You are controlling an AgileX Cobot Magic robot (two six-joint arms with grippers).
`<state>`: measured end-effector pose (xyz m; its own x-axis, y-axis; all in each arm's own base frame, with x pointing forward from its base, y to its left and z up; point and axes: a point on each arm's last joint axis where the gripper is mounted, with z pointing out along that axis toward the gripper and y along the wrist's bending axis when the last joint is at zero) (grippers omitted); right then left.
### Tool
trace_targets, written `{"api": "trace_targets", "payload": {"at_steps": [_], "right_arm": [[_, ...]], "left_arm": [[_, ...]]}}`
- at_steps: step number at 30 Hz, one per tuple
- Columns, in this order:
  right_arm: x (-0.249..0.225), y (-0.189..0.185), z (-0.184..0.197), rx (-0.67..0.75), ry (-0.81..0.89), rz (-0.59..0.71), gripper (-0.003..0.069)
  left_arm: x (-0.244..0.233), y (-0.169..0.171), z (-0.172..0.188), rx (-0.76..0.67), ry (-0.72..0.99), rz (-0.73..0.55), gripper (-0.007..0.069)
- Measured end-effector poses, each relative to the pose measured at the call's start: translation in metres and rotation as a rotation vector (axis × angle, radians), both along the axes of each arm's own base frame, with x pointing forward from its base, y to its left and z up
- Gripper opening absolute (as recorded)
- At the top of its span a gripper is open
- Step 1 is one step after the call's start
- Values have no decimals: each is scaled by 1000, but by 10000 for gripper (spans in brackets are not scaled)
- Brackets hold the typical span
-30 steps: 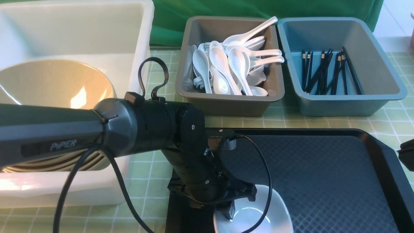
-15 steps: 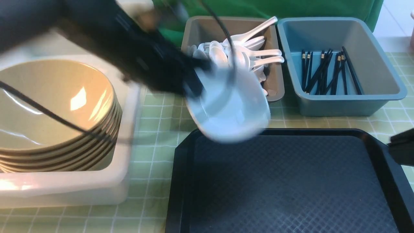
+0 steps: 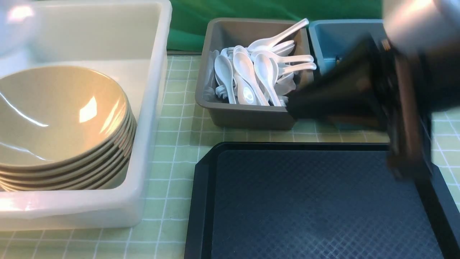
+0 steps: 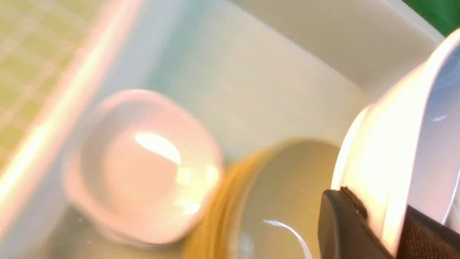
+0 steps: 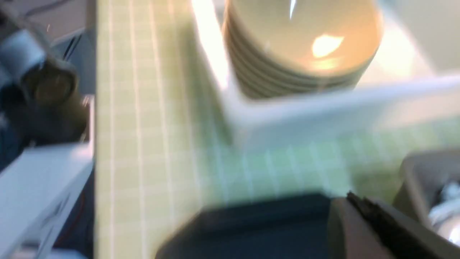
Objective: On green table put chopsticks spoon bowls plates into blue grey white boxes.
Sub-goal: 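Place the white bowl into the white bin with the other dishes with the left gripper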
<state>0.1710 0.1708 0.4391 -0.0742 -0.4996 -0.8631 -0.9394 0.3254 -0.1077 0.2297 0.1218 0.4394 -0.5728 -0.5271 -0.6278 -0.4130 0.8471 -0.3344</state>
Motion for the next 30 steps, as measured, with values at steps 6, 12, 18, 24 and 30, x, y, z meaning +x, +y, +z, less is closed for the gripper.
{"api": "trace_targets", "payload": {"at_steps": [6, 12, 18, 24, 30], "right_arm": [[8, 7, 14, 36, -23, 9, 48], [17, 15, 9, 59, 9, 10, 55], [24, 23, 2, 61, 21, 37, 62], [25, 23, 3, 61, 1, 44, 71], [25, 23, 3, 57, -11, 50, 81]], "left_arm": [[-24, 60, -18, 14, 138, 324, 15], [-9, 75, -41, 42, 263, 366, 15], [16, 90, -75, -16, 354, 338, 15], [32, 102, -105, -83, 416, 320, 15], [37, 104, -115, -123, 433, 329, 19]]}}
